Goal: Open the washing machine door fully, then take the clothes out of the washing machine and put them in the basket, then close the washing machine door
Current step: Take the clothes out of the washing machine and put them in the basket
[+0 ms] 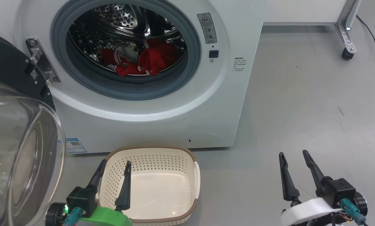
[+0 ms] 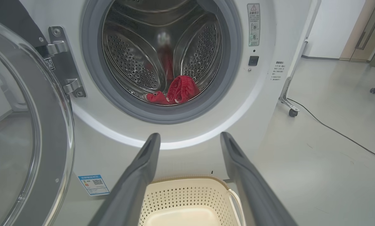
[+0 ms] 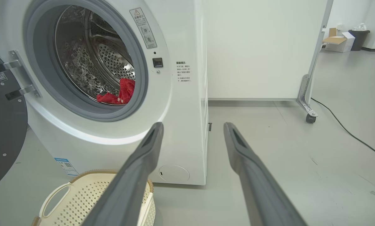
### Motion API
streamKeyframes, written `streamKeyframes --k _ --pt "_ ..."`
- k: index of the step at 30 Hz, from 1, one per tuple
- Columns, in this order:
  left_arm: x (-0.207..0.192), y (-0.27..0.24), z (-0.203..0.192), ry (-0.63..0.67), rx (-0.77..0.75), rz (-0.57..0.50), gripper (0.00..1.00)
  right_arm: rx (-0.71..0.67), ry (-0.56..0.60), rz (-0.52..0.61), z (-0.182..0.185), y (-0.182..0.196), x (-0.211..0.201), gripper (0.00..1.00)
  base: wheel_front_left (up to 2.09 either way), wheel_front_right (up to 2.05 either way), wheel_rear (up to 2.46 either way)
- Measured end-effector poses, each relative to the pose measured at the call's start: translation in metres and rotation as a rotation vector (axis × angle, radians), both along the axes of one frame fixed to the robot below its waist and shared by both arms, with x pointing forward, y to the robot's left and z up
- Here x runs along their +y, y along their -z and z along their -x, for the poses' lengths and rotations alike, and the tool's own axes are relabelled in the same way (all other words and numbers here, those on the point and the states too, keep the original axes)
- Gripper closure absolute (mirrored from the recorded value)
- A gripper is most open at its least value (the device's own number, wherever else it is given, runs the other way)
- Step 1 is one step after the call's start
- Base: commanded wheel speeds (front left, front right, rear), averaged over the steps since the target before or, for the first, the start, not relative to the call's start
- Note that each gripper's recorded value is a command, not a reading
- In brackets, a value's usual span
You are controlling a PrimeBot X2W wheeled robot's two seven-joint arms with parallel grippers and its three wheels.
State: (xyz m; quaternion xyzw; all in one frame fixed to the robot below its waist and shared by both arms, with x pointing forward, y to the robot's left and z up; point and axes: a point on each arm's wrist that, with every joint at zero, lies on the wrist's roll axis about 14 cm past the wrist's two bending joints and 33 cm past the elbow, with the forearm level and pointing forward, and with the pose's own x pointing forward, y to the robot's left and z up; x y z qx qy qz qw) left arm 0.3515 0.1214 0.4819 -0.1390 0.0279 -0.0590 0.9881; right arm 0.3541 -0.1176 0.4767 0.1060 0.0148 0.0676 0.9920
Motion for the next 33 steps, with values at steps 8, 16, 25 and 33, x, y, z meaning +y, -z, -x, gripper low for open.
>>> streamKeyframes --k 8,16,25,33 --pt "0.001 0.004 -0.003 -0.007 0.012 -0.001 0.0 0.019 -0.002 -0.001 0.0 0.006 0.001 0.0 0.47 -0.47 0.0" --pt "-0.001 0.005 -0.004 -0.001 0.017 0.0 0.0 0.025 0.003 -0.001 0.0 0.008 -0.001 0.0 0.14 -0.14 0.0" --pt "-0.002 0.008 -0.005 0.002 0.024 0.0 0.0 0.032 0.004 0.0 -0.001 0.01 -0.001 0.0 0.0 0.0 0.0" --pt "-0.005 0.007 -0.014 0.011 0.021 0.003 0.0 0.045 0.0 -0.003 -0.003 0.014 0.0 0.0 0.0 0.0 0.0"
